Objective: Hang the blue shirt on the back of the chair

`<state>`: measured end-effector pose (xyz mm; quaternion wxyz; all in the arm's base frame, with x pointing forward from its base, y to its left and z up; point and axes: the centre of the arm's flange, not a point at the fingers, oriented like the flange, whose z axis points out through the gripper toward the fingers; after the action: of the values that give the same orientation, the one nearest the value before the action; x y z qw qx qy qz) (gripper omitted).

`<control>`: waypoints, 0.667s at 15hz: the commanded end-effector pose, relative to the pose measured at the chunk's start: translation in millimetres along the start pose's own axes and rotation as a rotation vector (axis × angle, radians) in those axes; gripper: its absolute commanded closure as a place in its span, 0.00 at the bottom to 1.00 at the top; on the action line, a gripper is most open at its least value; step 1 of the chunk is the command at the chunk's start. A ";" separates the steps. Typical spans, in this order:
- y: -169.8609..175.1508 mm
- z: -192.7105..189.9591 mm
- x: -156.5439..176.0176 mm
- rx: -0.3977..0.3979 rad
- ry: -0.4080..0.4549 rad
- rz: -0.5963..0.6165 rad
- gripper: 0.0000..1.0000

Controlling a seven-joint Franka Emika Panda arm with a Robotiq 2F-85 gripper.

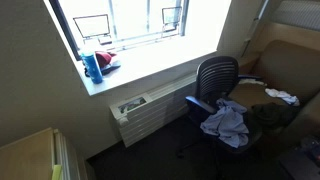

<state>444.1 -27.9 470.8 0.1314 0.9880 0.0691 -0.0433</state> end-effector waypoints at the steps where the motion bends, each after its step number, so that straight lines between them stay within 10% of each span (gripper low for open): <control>1: 0.0 0.0 0.0 0.000 0.000 0.000 0.00; 7: 20.6 -13.0 -11.2 0.043 0.061 -0.015 0.00; 10: 68.9 -0.7 -23.7 -0.107 0.187 0.089 0.00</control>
<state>445.1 -48.9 490.2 0.1399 0.9880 0.0652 0.0026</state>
